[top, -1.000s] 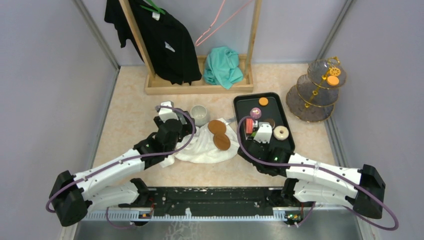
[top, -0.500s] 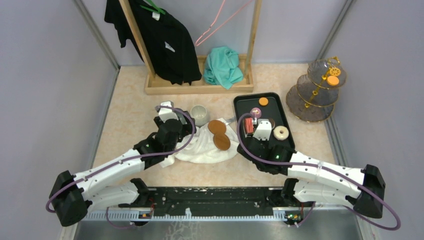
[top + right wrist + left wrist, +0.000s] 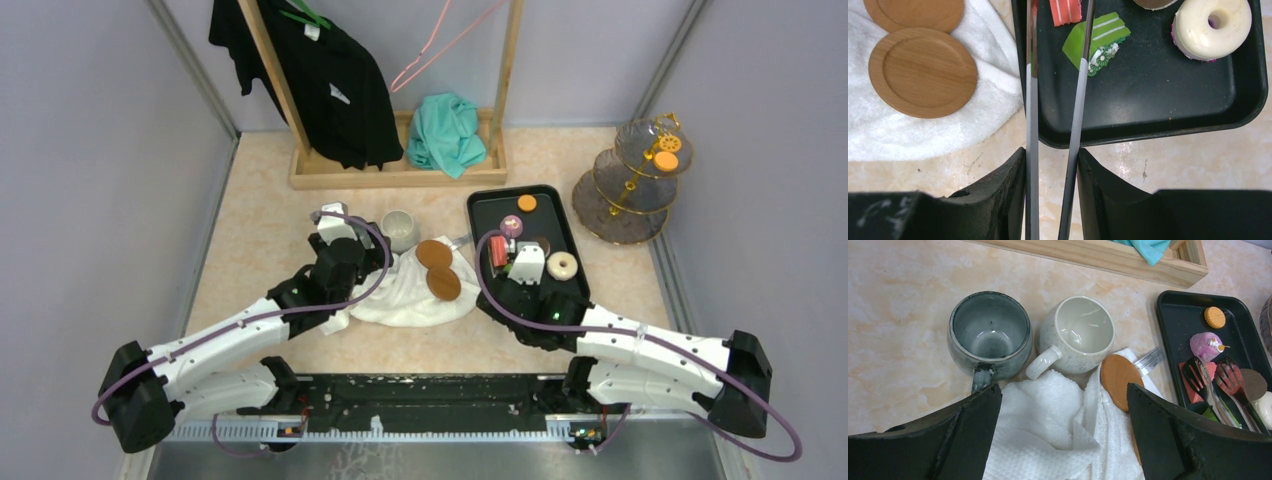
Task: Serve the afternoon tea
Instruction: Pick up the desert from the tray, then place the desert on the desert table.
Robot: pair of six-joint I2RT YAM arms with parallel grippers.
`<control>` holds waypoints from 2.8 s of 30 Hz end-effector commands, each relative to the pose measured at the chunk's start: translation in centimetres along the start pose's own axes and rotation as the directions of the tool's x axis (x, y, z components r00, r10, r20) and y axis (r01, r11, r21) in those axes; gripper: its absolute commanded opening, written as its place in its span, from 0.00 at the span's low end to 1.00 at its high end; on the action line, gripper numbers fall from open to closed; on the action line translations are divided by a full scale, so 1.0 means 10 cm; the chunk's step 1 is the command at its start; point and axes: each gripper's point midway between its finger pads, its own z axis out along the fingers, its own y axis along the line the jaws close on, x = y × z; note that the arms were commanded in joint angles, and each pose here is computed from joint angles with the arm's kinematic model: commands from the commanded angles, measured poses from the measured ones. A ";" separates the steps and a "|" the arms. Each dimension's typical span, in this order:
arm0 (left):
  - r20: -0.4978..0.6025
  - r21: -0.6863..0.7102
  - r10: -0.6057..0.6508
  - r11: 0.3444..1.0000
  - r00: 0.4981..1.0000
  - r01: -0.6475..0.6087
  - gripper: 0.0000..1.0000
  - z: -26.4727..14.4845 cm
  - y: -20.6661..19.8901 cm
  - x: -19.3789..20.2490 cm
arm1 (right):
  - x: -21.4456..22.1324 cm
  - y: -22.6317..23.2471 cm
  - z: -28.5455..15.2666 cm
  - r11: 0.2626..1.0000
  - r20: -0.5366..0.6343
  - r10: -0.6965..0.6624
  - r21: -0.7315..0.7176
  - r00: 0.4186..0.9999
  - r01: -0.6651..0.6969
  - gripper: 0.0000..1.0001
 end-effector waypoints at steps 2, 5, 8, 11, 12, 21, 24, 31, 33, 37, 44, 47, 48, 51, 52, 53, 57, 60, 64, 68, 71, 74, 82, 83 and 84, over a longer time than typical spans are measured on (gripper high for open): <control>-0.007 0.016 -0.007 1.000 1.000 0.007 0.99 -0.01 -0.05 0.02 | -0.03 0.04 0.02 0.998 0.013 0.044 -0.035 0.999 -0.044 0.38; -0.010 0.014 -0.007 1.000 1.000 0.007 0.99 -0.01 -0.05 0.03 | -0.02 0.03 0.05 0.998 0.006 0.043 -0.035 0.999 -0.043 0.41; -0.013 0.013 -0.007 1.000 1.000 0.007 0.99 0.00 -0.05 0.04 | -0.02 0.01 0.07 0.999 0.003 0.043 -0.031 0.999 -0.042 0.41; -0.014 0.014 -0.007 1.000 1.000 0.007 0.99 0.01 -0.06 0.05 | -0.04 0.01 0.08 0.999 0.004 0.039 -0.033 0.999 -0.039 0.41; -0.015 0.012 -0.005 1.000 1.000 0.006 0.99 0.01 -0.05 0.05 | -0.04 0.01 0.08 0.999 0.004 0.038 -0.031 0.999 -0.037 0.41; -0.015 0.015 -0.009 1.000 1.000 0.009 0.99 0.02 -0.07 0.05 | -0.09 0.04 0.08 1.000 -0.006 -0.020 -0.018 1.000 0.020 0.12; -0.015 0.016 -0.009 1.000 1.000 0.009 0.99 0.02 -0.07 0.05 | -0.13 0.05 0.06 0.999 -0.004 -0.024 -0.022 1.000 0.024 0.00; -0.012 0.016 -0.011 1.000 1.000 0.012 0.99 0.01 -0.06 0.04 | -0.26 0.11 -0.08 0.999 0.035 -0.022 -0.033 0.999 0.023 0.00; -0.009 0.016 -0.014 1.000 1.000 0.014 0.99 0.00 -0.05 0.04 | -0.31 0.14 -0.13 0.999 0.052 -0.017 -0.043 0.999 0.019 0.00; -0.004 0.016 -0.015 1.000 1.000 0.015 0.99 -0.01 -0.04 0.02 | -0.41 0.17 -0.22 0.998 0.080 -0.007 -0.056 0.997 0.012 0.00; 0.000 0.020 -0.017 1.000 1.000 0.017 0.99 -0.02 -0.04 0.00 | -0.58 0.16 -0.37 0.998 0.128 0.024 -0.065 0.991 -0.016 0.00; 0.002 0.021 -0.017 1.000 1.000 0.017 0.99 -0.02 -0.05 -0.01 | -0.69 0.09 -0.42 0.998 0.168 0.046 -0.051 0.985 -0.038 0.00; 0.003 0.022 -0.017 1.000 1.000 0.017 0.99 -0.02 -0.05 -0.01 | -0.74 0.07 -0.45 0.998 0.182 0.055 -0.045 0.982 -0.048 0.00; 0.004 0.027 -0.017 0.999 1.000 0.017 0.99 -0.03 -0.07 -0.03 | -0.91 0.00 -0.53 0.997 0.233 0.076 -0.023 0.970 -0.073 0.00; 0.005 0.029 -0.017 0.999 1.000 0.017 0.99 -0.03 -0.07 -0.04 | -0.98 -0.02 -0.57 0.996 0.251 0.086 -0.018 0.964 -0.084 0.00; 0.005 0.029 -0.016 0.999 1.000 0.016 0.99 -0.03 -0.08 -0.04 | -1.04 -0.05 -0.59 0.996 0.267 0.089 -0.006 0.960 -0.091 0.00; 0.009 0.036 -0.020 0.999 1.000 0.020 0.99 -0.04 -0.10 -0.07 | -1.20 -0.16 -0.69 0.992 0.317 0.108 0.030 0.942 -0.124 0.00; 0.006 0.041 -0.022 0.999 1.000 0.022 0.99 -0.03 -0.12 -0.07 | -1.26 -0.26 -0.74 0.987 0.341 0.123 0.053 0.932 -0.150 0.00; 0.002 0.060 -0.028 0.998 1.000 0.028 0.99 -0.02 -0.19 -0.08 | -1.25 -0.36 -0.70 0.981 0.336 0.140 0.079 0.931 -0.176 0.00; -0.005 0.071 -0.021 0.997 1.000 0.022 0.99 0.02 -0.26 -0.07 | -1.23 -0.44 -0.52 0.977 0.315 0.147 0.103 0.937 -0.188 0.00; -0.003 0.076 -0.010 0.997 1.000 0.010 0.99 0.05 -0.30 -0.08 | -1.23 -0.51 -0.33 0.971 0.297 0.163 0.122 0.941 -0.206 0.00; 0.007 0.079 -0.002 0.997 1.000 0.001 0.99 0.06 -0.33 -0.11 | -1.23 -0.57 -0.15 0.964 0.280 0.178 0.143 0.943 -0.224 0.00; 0.028 0.078 0.007 0.997 1.000 -0.009 0.99 0.07 -0.31 -0.13 | -1.30 -0.64 0.21 0.944 0.279 0.210 0.193 0.937 -0.269 0.00; 0.030 0.082 0.009 0.997 1.000 -0.011 0.99 0.07 -0.31 -0.14 | -1.30 -0.65 0.23 0.941 0.279 0.215 0.197 0.936 -0.275 0.00; 0.032 0.086 0.009 0.996 0.999 -0.011 0.99 0.06 -0.32 -0.14 | -1.31 -0.66 0.26 0.938 0.278 0.219 0.202 0.935 -0.280 0.00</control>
